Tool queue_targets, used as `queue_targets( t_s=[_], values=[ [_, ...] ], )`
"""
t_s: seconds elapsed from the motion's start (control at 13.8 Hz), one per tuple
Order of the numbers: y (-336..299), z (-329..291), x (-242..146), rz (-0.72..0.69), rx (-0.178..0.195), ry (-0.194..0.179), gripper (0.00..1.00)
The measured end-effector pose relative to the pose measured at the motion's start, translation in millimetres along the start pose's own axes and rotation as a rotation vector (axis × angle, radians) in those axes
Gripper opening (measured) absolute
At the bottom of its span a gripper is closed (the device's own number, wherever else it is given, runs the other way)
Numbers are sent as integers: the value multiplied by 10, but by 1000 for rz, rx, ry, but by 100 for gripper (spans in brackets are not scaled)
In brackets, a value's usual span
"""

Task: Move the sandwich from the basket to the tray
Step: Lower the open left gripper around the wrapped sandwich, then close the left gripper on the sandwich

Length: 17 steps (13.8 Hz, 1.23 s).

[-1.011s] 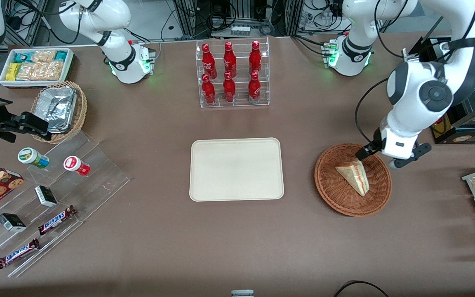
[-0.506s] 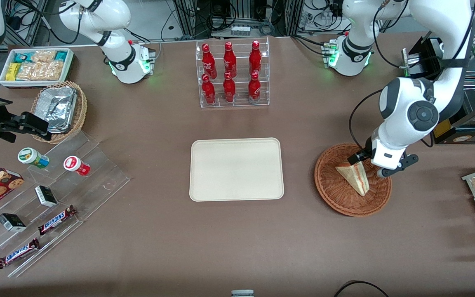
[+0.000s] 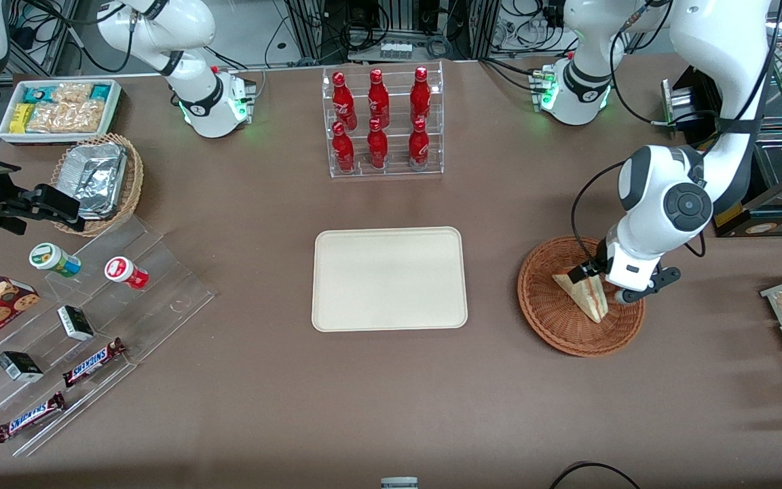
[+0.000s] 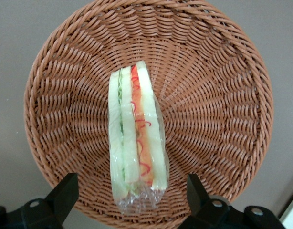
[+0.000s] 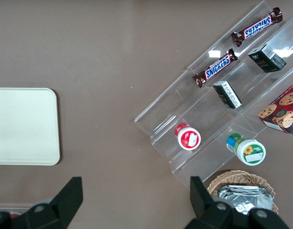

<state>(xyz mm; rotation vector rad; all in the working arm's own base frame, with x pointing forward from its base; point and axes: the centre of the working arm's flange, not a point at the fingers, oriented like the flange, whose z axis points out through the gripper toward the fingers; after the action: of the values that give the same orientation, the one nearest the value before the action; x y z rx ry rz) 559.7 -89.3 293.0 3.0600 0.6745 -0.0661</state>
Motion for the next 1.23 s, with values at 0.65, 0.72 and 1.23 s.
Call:
queue_targets(
  t_s=[0.65, 0.72, 1.23],
  values=[
    [14, 266, 51, -40, -13, 0, 100],
    [18, 303, 57, -43, -16, 1, 100],
    [28, 429, 53, -119, -13, -10, 33]
  ],
)
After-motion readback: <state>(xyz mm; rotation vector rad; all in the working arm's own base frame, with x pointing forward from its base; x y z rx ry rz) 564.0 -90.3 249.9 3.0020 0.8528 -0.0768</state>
